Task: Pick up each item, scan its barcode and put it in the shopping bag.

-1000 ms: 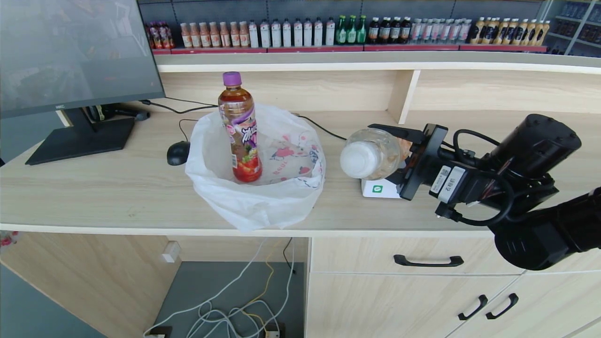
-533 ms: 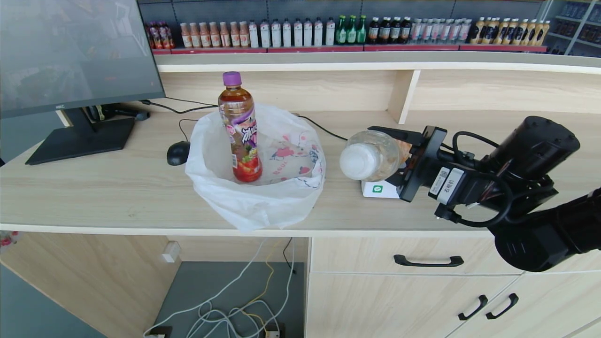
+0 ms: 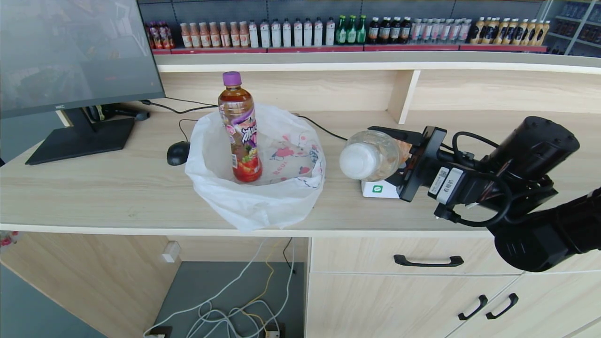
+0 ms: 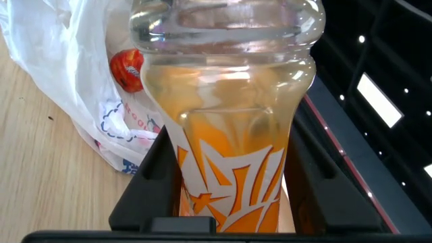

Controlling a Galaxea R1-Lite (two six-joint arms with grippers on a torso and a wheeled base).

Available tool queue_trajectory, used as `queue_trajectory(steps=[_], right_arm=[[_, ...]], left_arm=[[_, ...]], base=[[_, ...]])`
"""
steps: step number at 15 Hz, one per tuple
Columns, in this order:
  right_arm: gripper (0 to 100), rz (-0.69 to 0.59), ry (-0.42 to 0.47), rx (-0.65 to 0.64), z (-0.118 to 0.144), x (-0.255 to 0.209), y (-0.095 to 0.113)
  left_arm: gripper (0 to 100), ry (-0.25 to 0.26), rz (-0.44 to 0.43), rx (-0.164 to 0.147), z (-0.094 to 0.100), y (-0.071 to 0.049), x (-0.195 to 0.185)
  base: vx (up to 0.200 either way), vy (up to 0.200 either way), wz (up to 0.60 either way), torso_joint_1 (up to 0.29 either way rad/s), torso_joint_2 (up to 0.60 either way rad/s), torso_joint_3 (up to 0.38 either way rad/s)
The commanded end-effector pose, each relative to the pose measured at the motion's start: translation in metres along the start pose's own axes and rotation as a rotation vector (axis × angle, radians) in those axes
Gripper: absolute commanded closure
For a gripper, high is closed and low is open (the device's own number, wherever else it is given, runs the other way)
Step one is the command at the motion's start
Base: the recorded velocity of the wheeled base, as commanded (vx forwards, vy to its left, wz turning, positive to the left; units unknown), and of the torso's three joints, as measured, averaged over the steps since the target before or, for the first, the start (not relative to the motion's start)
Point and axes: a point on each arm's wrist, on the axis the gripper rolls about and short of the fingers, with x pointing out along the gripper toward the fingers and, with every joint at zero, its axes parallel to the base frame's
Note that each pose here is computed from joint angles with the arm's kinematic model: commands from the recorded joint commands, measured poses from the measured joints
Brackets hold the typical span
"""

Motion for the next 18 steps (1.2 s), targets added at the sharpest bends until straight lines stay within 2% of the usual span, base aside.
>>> queue_trajectory(steps=[1,7,12,14,16,18], right_arm=[[100,-0.002,-0.003,-0.004,0.001,0.000,-0.001],[100,-0.014,-0.026,0.005,0.007,0.003,-0.001],[100,-0.115,-0.003,0.028,0.026,-0.003,-0.021],[100,-0.196,0.004,0.085,0.038,0.004,-0.025],[100,-0.281,0.021,0.201,0.057,0.023,-0.018],[100,-0.415,0.084,0.289,0.076,0.028,-0.027]], left_arm=[[0,0.000,0.000,0.000,0.000,0.000,0.000],[0,0.000,0.000,0.000,0.000,0.000,0.000],[0,-0.001,0.000,0.000,0.000,0.000,0.000],[0,-0.001,0.000,0.000,0.000,0.000,0.000],[0,0.000,0.000,0.000,0.000,0.000,0.000],[0,0.000,0.000,0.000,0.000,0.000,0.000]], base=[[0.000,0.000,0.00,0.000,0.00,0.000],[0.000,0.000,0.00,0.000,0.00,0.000],[0.000,0.000,0.00,0.000,0.00,0.000],[0.000,0.000,0.00,0.000,0.00,0.000],[0.000,0.000,0.00,0.000,0.00,0.000],[0.000,0.000,0.00,0.000,0.00,0.000]])
